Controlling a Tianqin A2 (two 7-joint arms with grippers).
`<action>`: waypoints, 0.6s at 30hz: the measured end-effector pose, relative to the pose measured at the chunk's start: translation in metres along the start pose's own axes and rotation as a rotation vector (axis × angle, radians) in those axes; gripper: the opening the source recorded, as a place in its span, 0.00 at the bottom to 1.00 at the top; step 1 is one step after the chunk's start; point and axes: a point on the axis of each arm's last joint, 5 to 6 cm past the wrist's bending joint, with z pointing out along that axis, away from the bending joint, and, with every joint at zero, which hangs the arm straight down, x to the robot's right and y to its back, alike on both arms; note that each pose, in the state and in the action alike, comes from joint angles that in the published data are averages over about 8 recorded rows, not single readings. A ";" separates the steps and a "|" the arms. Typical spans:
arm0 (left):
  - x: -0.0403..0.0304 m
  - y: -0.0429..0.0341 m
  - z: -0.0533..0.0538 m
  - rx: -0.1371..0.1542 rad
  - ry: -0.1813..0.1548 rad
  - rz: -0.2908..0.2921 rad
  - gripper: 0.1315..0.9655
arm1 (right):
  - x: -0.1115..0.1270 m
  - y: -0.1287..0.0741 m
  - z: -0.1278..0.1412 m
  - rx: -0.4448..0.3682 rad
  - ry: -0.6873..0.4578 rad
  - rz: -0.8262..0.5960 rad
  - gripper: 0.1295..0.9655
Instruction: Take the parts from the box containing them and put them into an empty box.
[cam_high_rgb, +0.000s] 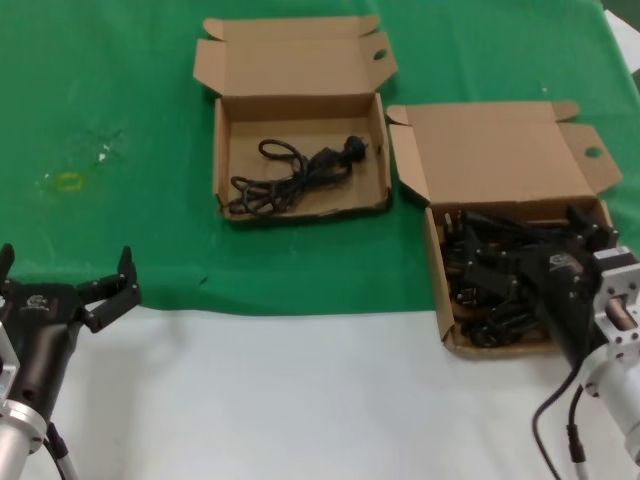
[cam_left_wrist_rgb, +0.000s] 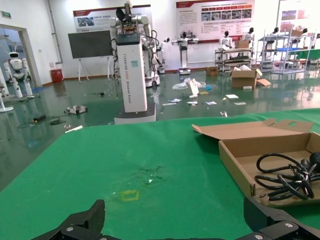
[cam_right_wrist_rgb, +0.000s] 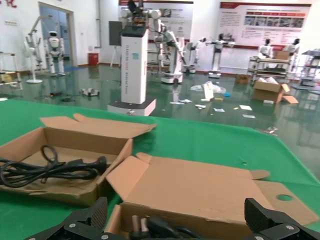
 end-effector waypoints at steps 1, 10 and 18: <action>0.0000 0.0000 0.000 0.000 0.000 0.000 1.00 | 0.002 0.000 -0.003 0.001 0.009 0.003 1.00; 0.0000 0.0000 0.000 0.000 0.000 0.000 1.00 | 0.006 -0.001 -0.008 0.002 0.027 0.007 1.00; 0.0000 0.0000 0.000 0.000 0.000 0.000 1.00 | 0.006 -0.001 -0.008 0.002 0.027 0.007 1.00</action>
